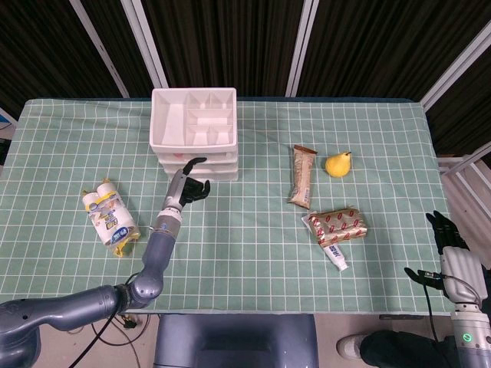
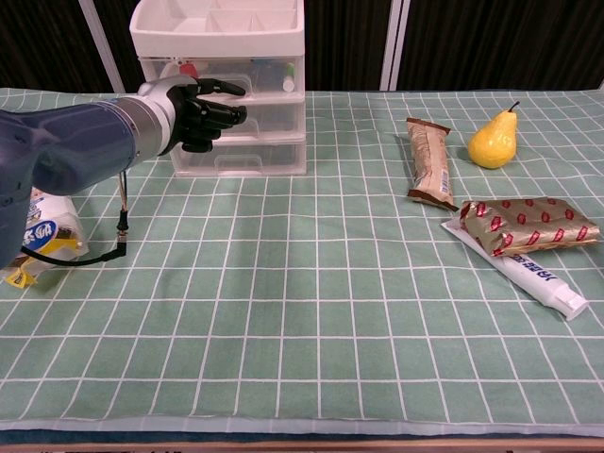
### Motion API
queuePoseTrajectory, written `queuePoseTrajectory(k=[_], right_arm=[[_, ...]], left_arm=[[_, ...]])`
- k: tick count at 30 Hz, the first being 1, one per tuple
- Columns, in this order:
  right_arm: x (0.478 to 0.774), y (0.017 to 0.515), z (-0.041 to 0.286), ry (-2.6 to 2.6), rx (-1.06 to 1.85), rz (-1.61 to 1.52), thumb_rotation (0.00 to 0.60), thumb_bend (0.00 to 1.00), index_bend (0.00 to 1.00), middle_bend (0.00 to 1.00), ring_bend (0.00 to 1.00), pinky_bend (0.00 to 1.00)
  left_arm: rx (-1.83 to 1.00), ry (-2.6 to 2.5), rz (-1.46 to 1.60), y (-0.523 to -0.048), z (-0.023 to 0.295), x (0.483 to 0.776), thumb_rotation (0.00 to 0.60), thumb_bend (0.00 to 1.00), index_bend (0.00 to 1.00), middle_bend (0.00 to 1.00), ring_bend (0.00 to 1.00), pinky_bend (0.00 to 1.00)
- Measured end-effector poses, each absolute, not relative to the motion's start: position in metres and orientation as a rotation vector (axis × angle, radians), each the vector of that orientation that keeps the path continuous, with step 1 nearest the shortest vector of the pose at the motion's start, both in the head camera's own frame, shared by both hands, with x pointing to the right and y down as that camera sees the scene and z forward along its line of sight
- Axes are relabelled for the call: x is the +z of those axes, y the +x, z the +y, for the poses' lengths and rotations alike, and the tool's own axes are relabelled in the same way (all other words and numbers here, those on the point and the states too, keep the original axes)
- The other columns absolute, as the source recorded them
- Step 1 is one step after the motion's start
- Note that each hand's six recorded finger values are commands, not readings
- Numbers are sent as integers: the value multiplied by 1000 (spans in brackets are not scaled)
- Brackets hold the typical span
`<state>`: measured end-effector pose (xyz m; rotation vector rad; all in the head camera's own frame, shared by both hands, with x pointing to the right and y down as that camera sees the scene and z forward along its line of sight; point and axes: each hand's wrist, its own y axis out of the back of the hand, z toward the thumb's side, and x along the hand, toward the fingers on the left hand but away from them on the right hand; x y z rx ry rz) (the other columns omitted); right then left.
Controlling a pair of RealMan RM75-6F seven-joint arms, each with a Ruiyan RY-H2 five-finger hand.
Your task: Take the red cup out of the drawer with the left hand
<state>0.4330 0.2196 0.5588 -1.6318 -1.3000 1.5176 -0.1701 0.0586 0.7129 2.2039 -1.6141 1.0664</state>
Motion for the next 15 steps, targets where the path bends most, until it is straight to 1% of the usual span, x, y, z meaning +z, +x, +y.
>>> queuePoseTrajectory(k=[15], right_arm=[[560,434,220,-1633,1531,-1304,600,64,0,0,0,229]], left_arm=[[1012,2217,-1601,-162,57,719,600,505,201,992,1000,1000]])
